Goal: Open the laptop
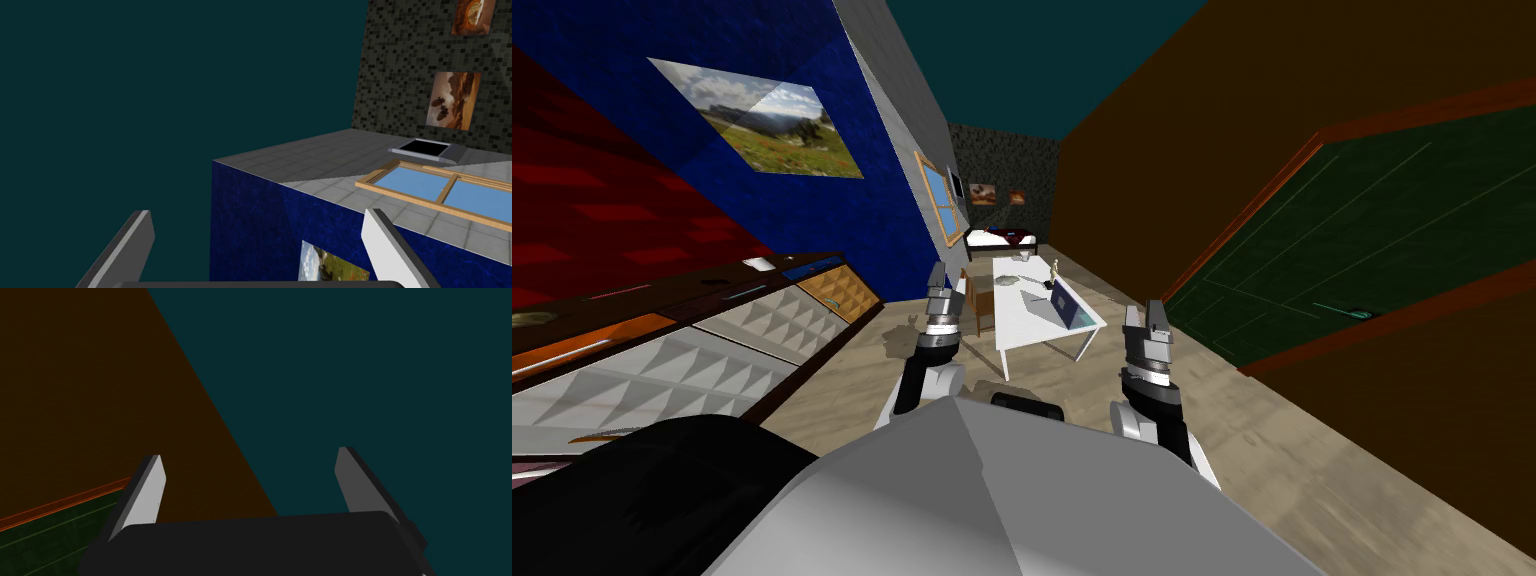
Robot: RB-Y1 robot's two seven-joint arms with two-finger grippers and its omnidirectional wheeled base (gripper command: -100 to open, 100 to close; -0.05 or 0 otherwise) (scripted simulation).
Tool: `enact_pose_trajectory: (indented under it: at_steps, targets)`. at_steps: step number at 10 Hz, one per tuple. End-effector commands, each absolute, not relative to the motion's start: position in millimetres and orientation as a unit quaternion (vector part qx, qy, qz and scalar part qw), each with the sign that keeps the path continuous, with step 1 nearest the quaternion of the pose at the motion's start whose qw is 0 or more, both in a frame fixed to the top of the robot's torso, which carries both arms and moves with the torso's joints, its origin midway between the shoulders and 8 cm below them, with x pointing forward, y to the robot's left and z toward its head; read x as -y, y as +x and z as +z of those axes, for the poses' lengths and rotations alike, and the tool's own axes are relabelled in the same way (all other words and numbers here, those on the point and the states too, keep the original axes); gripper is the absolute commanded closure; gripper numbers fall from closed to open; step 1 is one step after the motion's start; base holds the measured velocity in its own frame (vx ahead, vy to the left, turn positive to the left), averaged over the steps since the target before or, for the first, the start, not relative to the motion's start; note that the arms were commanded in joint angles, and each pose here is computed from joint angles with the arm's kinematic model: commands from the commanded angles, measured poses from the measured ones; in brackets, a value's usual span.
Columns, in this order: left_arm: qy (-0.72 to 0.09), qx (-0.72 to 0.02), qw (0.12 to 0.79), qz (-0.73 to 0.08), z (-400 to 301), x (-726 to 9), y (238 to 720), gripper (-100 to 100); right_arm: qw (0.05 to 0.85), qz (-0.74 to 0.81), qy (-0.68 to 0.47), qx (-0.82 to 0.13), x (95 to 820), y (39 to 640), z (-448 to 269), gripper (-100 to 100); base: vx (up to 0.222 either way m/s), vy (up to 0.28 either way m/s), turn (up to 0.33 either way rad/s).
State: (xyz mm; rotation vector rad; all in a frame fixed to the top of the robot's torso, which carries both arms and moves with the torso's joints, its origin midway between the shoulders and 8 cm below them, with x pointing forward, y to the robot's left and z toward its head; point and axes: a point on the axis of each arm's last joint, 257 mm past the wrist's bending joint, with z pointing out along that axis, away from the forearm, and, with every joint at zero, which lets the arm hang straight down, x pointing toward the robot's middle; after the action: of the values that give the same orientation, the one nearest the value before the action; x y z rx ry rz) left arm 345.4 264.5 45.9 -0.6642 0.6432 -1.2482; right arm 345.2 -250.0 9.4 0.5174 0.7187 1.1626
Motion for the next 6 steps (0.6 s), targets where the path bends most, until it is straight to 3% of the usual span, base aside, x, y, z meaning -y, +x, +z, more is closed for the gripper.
enact_pose_trajectory:
  at_steps: [1, 6]
  targets:
    - [-0.300, -0.290, 0.713, -0.563, 45.9, -264.5, 345.4, 0, 0.745, 0.531, 0.236, -0.328, 250.0, 345.2, 9.4, 0, 0.000, 0.000, 0.000]
    - [-0.300, -0.290, 0.713, -0.563, 46.0, -264.5, 345.4, 0, 0.745, 0.531, 0.236, -0.328, 249.9, 345.1, 9.6, 0, 0.000, 0.000, 0.000]
